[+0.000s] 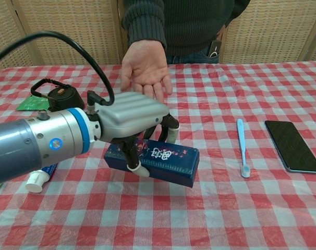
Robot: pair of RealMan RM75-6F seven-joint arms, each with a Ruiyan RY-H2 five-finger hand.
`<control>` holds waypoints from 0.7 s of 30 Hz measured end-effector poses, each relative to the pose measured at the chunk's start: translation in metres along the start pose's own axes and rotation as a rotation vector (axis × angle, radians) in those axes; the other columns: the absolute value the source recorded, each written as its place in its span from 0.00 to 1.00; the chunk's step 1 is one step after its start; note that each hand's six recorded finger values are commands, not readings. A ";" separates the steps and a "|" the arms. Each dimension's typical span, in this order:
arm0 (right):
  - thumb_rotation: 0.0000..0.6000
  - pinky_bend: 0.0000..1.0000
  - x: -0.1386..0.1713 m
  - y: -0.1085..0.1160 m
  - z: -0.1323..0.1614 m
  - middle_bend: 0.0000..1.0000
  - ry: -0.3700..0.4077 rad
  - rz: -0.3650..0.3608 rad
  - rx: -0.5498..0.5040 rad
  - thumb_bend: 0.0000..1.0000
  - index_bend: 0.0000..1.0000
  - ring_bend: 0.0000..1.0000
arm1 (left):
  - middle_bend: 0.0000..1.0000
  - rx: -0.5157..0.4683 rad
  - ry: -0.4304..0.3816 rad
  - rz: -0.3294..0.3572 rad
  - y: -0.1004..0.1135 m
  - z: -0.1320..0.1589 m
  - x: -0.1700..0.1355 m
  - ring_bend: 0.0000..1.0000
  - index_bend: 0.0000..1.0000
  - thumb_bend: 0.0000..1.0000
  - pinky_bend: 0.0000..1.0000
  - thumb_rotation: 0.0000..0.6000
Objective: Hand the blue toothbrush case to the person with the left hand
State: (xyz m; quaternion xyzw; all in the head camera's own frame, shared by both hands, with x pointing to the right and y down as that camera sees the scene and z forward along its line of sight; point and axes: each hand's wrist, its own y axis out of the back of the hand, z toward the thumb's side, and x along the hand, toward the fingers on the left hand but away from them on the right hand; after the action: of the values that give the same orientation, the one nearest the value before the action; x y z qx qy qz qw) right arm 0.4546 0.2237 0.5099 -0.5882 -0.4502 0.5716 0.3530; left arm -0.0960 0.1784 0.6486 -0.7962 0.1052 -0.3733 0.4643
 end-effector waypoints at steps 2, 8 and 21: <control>1.00 0.00 0.000 -0.001 0.002 0.00 0.005 0.002 0.003 0.00 0.06 0.00 | 0.46 0.006 -0.013 0.015 0.008 0.003 -0.008 0.50 0.62 0.30 0.53 1.00; 1.00 0.00 0.001 -0.002 0.004 0.00 0.009 0.003 0.004 0.00 0.06 0.00 | 0.46 0.063 -0.001 0.119 0.049 -0.002 -0.025 0.50 0.62 0.30 0.53 1.00; 1.00 0.00 -0.001 -0.007 0.005 0.00 0.010 0.018 0.010 0.00 0.06 0.00 | 0.46 0.138 0.255 0.243 0.111 -0.056 -0.009 0.50 0.62 0.30 0.53 1.00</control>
State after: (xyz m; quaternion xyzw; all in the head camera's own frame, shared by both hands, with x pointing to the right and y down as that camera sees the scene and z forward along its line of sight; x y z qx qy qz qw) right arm 0.4488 0.2246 0.5161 -0.5932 -0.4403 0.5741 0.3530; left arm -0.1212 0.0854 0.5695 -0.6903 0.2328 -0.4184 0.5425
